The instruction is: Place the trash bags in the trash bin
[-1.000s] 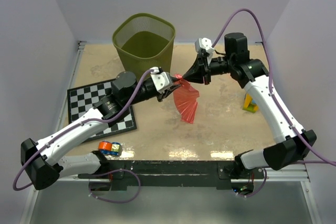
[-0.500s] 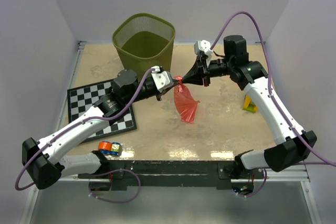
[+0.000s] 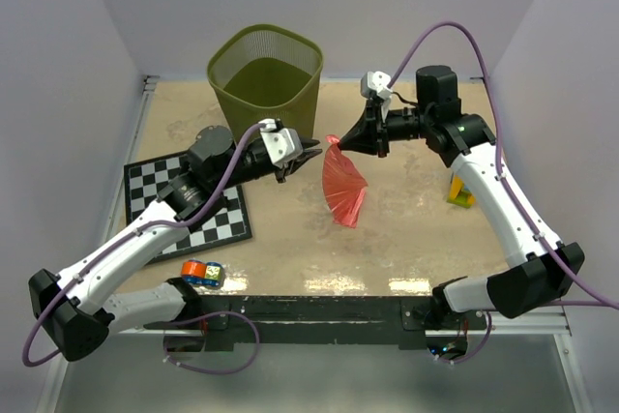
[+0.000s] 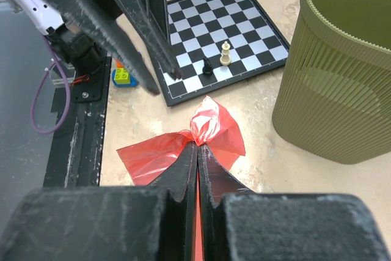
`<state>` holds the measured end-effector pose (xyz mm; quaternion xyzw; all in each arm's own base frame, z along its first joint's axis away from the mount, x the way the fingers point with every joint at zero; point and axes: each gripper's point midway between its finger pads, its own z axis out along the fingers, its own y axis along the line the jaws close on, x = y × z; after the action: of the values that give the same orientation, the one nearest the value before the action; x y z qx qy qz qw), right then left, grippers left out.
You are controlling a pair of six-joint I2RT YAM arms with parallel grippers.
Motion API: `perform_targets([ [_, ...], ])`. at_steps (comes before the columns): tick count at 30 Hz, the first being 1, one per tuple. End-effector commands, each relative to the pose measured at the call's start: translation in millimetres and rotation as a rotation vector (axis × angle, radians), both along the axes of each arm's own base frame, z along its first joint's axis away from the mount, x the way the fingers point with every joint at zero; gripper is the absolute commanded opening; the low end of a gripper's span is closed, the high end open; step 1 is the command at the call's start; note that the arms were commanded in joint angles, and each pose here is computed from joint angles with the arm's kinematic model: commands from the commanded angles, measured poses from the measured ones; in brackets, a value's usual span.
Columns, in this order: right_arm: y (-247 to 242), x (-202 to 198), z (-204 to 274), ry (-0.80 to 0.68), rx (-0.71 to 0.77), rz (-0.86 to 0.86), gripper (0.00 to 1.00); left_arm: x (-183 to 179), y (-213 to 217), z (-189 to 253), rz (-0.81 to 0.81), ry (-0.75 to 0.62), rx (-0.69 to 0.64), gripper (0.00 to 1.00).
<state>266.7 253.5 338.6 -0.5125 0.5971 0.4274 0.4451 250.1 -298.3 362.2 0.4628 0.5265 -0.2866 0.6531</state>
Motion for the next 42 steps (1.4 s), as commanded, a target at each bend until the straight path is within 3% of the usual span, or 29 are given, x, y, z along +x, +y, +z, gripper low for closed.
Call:
perform_targets([
  [1, 3, -7, 21, -0.041, 0.05, 0.038, 0.0, -8, -11, 9, -0.088, 0.0, -0.039, 0.3],
  [3, 3, -8, 20, -0.036, 0.051, 0.043, 0.0, -6, -16, 10, -0.098, 0.009, -0.048, 0.34],
  [7, 4, -10, 21, -0.035, 0.057, 0.059, 0.04, 0, -25, 14, -0.114, 0.01, -0.06, 0.32],
  [13, 5, -12, 19, -0.022, 0.06, 0.07, 0.06, 2, -36, 18, -0.156, 0.008, -0.077, 0.19],
  [17, 6, -11, 16, -0.001, 0.063, 0.069, 0.21, -1, -38, 17, -0.182, 0.004, -0.073, 0.01],
  [20, 7, -12, 12, 0.024, 0.063, 0.069, 0.22, 0, -36, 15, -0.167, 0.005, -0.072, 0.0],
  [22, 7, -13, 9, 0.036, 0.061, 0.075, 0.2, 3, -31, 18, -0.134, -0.004, -0.079, 0.0],
  [27, 0, -10, 0, 0.014, 0.008, 0.037, 0.0, 10, -20, 19, -0.051, -0.03, -0.079, 0.0],
  [38, -5, -9, 9, 0.003, 0.006, 0.02, 0.0, 7, -9, 5, -0.023, -0.034, -0.045, 0.0],
  [42, -1, -15, 18, 0.02, 0.051, 0.055, 0.0, -3, -16, 2, -0.093, -0.032, -0.04, 0.0],
])
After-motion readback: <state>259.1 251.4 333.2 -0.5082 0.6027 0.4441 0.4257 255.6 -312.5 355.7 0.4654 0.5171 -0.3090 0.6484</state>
